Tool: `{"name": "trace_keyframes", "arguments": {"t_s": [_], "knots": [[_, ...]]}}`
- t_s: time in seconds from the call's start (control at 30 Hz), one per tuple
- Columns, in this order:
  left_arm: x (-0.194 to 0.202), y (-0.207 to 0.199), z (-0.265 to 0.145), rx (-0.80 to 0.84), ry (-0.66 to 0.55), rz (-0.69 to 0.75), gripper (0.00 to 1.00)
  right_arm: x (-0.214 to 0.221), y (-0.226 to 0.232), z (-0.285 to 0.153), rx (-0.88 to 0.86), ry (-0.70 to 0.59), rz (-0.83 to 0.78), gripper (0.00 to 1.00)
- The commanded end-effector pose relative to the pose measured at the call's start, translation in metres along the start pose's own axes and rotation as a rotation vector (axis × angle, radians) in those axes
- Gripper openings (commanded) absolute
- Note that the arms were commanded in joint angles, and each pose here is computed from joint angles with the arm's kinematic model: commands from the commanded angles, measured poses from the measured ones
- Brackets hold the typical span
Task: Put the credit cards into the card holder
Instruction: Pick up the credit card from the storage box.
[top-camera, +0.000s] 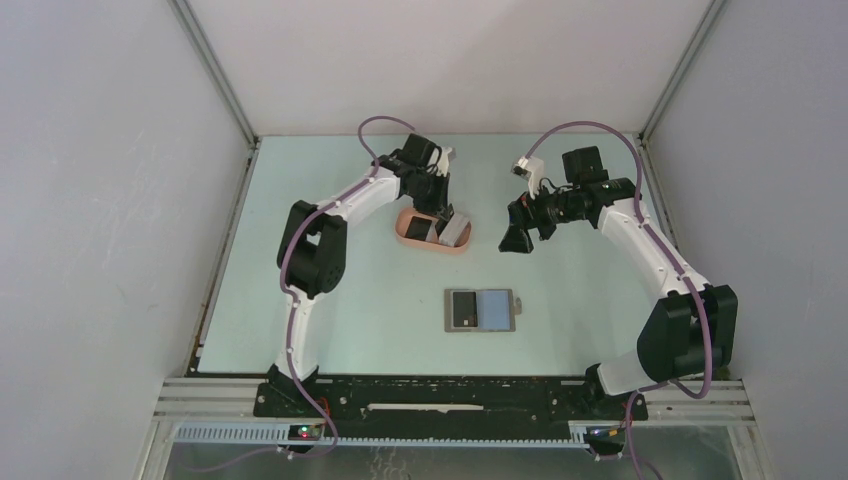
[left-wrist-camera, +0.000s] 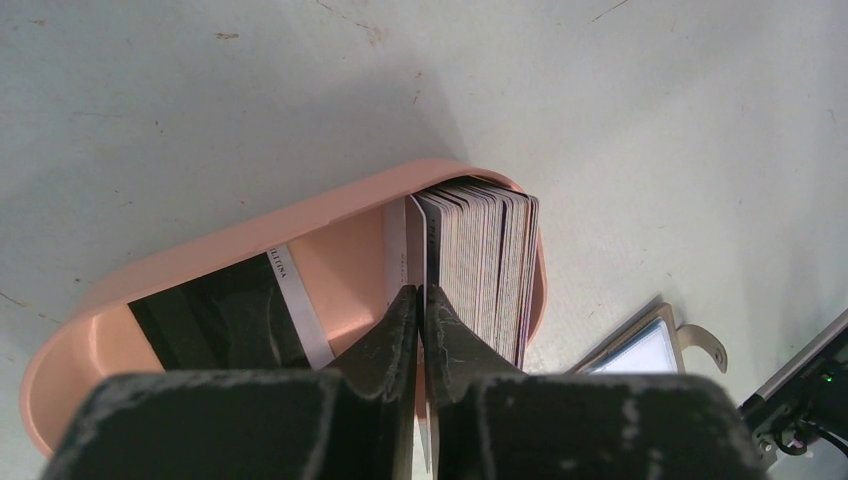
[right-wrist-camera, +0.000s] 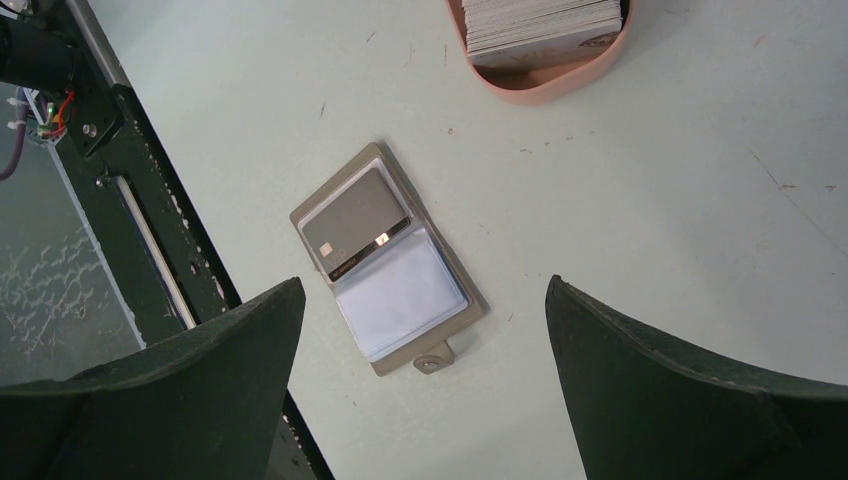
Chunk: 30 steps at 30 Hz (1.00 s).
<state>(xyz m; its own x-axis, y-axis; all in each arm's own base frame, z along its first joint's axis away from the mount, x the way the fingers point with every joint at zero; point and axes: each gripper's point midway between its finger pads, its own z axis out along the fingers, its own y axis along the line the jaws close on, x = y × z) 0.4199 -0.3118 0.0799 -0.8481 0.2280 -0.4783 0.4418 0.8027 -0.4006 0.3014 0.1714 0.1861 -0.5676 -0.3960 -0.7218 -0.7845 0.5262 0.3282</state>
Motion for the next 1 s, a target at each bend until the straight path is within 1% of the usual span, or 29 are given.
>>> {"name": "trace_keyframes", "arguments": {"t_s": [0.0,0.1,0.27,0.57,0.7,0.8,0.9,0.97], "knots": [[-0.013,-0.016,-0.017,0.052,-0.054,0.014,0.09,-0.001,-0.002,-0.001,-0.001,-0.004,-0.013,1.00],[-0.015,-0.014,-0.021,0.040,-0.071,0.010,0.06,-0.001,-0.002,-0.001,-0.001,-0.004,-0.014,1.00],[-0.024,-0.006,-0.031,0.012,-0.132,-0.009,0.00,0.000,-0.002,-0.001,-0.006,-0.002,-0.012,1.00],[-0.034,0.004,-0.054,-0.054,-0.238,-0.026,0.00,0.000,-0.001,0.000,-0.012,-0.002,-0.010,1.00],[-0.039,0.012,-0.078,-0.129,-0.324,-0.039,0.00,0.001,0.000,-0.001,-0.013,-0.001,-0.014,1.00],[-0.044,0.007,-0.108,-0.144,-0.417,-0.041,0.00,0.000,0.002,-0.001,-0.019,-0.002,-0.016,1.00],[-0.038,-0.003,-0.133,-0.111,-0.514,-0.052,0.00,0.000,0.004,-0.002,-0.029,-0.004,-0.021,1.00],[-0.029,-0.017,-0.148,-0.050,-0.573,-0.052,0.00,0.001,0.005,-0.003,-0.031,-0.001,-0.025,1.00]]}}
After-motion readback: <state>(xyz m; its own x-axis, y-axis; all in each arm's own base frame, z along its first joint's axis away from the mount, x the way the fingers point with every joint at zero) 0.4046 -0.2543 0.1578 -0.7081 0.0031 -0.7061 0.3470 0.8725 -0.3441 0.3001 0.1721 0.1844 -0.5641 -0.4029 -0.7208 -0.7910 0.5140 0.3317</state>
